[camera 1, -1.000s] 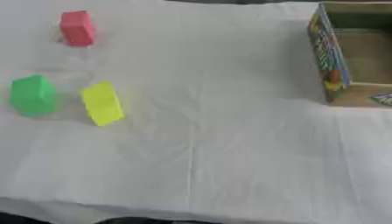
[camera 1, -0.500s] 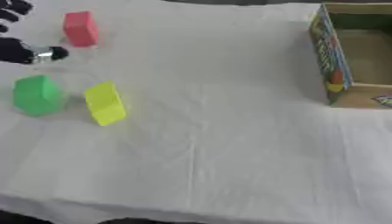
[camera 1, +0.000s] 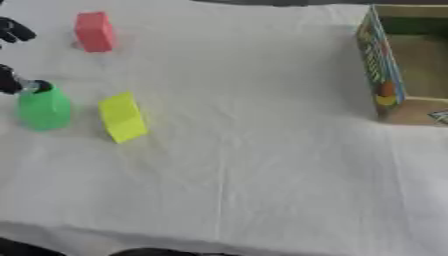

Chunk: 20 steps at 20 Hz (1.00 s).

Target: Pick up the objects with one hand, pass them to the other hand, and then place them into the box on the other side of the table.

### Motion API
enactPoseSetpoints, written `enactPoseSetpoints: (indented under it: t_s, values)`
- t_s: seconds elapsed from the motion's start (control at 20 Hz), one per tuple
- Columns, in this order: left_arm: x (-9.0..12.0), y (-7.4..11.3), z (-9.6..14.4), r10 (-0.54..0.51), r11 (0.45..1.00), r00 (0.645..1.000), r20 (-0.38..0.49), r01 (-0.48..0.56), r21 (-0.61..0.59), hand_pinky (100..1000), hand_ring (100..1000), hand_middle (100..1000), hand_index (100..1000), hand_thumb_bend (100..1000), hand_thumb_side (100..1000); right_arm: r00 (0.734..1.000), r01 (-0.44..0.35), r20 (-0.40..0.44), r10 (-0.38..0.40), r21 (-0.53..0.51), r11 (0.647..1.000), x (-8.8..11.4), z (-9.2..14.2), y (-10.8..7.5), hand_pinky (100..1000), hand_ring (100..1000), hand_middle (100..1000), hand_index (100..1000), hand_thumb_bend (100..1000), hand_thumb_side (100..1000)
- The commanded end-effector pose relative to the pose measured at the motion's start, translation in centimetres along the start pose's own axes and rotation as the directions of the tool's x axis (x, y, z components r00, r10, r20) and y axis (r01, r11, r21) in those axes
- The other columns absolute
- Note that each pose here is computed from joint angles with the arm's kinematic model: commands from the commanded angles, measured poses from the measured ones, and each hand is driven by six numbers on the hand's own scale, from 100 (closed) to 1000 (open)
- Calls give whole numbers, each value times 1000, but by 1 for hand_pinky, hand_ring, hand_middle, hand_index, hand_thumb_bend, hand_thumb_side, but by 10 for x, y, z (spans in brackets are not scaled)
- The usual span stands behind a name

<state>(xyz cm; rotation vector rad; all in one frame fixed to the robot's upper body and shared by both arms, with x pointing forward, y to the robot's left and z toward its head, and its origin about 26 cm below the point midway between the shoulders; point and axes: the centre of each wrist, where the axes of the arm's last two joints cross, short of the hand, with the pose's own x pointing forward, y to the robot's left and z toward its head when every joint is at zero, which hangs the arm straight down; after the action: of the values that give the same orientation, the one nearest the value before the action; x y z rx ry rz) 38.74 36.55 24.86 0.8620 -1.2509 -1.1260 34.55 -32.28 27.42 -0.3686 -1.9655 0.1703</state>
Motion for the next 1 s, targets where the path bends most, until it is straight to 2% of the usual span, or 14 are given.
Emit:
enactPoseSetpoints:
  t_s: [0.05, 0.15, 0.2, 0.4, 0.55, 0.6, 0.65, 0.8, 1.0]
  values:
    - [-9, 14, 6, -66, 998, 998, 11, 66, -9, 866, 873, 794, 838, 681, 100, 999, -35, 30, 35, -12, 999, 11, -1, -8, 881, 823, 794, 907, 415, 519]
    - [-10, 13, 7, -77, 996, 996, 42, 78, -46, 857, 865, 783, 829, 711, 147, 999, -43, 27, 44, -11, 999, 10, -1, -9, 883, 822, 793, 908, 414, 518]
    - [-10, 14, 7, -80, 995, 995, 58, 83, -61, 858, 864, 781, 827, 721, 206, 999, -46, 23, 46, -12, 999, 9, -1, -9, 883, 821, 792, 910, 415, 518]
    - [-18, 22, 8, -137, 984, 988, 78, 144, -102, 865, 867, 780, 834, 738, 217, 998, -55, 14, 55, -13, 998, 7, 0, -10, 884, 819, 790, 911, 416, 518]
    - [-26, 26, 8, -180, 972, 980, 80, 190, -135, 866, 869, 784, 838, 745, 178, 998, -63, 10, 63, -15, 998, 6, 1, -11, 884, 816, 787, 911, 416, 517]
    - [-29, 29, 8, -186, 970, 979, 83, 197, -143, 864, 867, 780, 834, 738, 114, 998, -66, 9, 66, -15, 998, 6, 1, -11, 883, 815, 785, 911, 416, 517]
    - [-31, 32, 9, -185, 969, 979, 89, 197, -151, 864, 866, 779, 833, 739, 100, 997, -70, 8, 71, -16, 997, 5, 1, -12, 883, 815, 785, 911, 416, 517]
    - [-35, 43, 13, -188, 964, 977, 102, 203, -173, 859, 862, 776, 830, 752, 100, 996, -89, 4, 89, -18, 996, 5, 2, -15, 883, 813, 784, 911, 416, 517]
    - [-37, 46, 17, -184, 949, 976, 115, 207, -239, 869, 872, 787, 845, 742, 100, 995, -104, -2, 104, -18, 994, 4, 3, -16, 883, 810, 780, 911, 418, 508]
